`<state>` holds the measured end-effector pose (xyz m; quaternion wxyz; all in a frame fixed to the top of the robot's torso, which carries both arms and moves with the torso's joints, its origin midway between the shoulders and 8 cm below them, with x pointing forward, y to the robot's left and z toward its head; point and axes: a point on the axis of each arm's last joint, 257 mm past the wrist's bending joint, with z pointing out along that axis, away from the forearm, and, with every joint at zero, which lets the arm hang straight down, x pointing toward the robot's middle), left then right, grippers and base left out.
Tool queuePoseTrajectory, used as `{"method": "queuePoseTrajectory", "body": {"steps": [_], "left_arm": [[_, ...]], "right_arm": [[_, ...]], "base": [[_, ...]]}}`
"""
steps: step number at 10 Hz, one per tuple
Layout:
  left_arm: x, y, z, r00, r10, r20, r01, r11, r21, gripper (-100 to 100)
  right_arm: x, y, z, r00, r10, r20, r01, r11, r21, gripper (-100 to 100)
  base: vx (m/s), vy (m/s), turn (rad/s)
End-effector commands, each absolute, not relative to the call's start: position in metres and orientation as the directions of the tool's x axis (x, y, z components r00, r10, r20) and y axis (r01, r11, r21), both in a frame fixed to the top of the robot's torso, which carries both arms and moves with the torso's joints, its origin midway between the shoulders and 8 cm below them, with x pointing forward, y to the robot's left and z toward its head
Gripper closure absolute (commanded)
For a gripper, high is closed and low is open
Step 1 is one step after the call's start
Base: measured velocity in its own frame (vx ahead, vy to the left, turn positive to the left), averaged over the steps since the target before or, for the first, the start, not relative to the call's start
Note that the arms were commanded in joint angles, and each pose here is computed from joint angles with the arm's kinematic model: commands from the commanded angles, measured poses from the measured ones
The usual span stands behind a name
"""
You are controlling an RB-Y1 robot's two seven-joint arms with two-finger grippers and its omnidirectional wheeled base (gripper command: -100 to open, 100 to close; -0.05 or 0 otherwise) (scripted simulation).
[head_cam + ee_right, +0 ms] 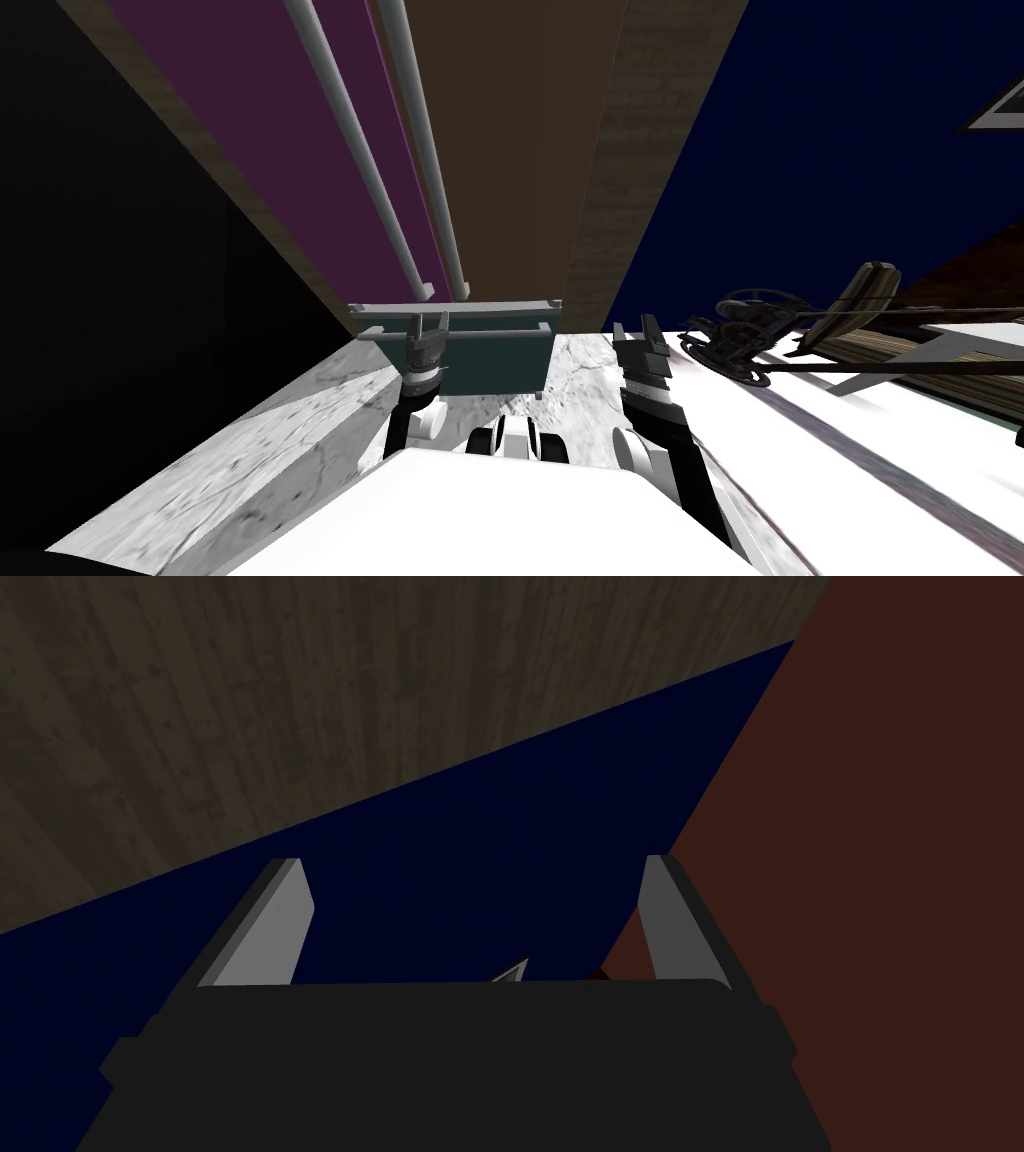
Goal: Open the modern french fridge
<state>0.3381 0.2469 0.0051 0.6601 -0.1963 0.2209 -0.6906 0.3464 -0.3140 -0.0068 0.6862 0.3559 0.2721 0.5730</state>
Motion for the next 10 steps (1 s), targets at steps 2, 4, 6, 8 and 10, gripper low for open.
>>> {"method": "queuePoseTrajectory", "body": {"steps": [2,4,6,8,10], "left_arm": [[0.34,0.245,-0.008,-0.068,-0.998,0.009,0.833,-0.062,-0.55,-100],[0.341,0.244,-0.015,-0.077,-0.997,0.026,0.836,-0.079,-0.542,-100],[0.342,0.242,-0.022,-0.086,-0.995,0.042,0.839,-0.095,-0.535,-100],[0.342,0.24,-0.029,-0.096,-0.994,0.055,0.842,-0.11,-0.529,-100],[0.342,0.238,-0.035,-0.104,-0.992,0.068,0.844,-0.125,-0.522,-100]], "right_arm": [[0.346,-0.314,-0.007,0.195,0.98,0.034,-0.593,0.09,0.8,0],[0.346,-0.314,-0.007,0.195,0.98,0.034,-0.593,0.09,0.8,0],[0.346,-0.314,-0.007,0.195,0.98,0.034,-0.593,0.09,0.8,0],[0.346,-0.314,-0.007,0.195,0.98,0.034,-0.593,0.09,0.8,0],[0.346,-0.314,-0.007,0.195,0.98,0.034,-0.593,0.09,0.8,0]], "base": [[0.086,0.016,-0.051],[0.082,0.015,-0.047],[0.082,0.006,-0.058],[0.085,0.019,-0.045],[0.073,0.011,-0.047]]}}
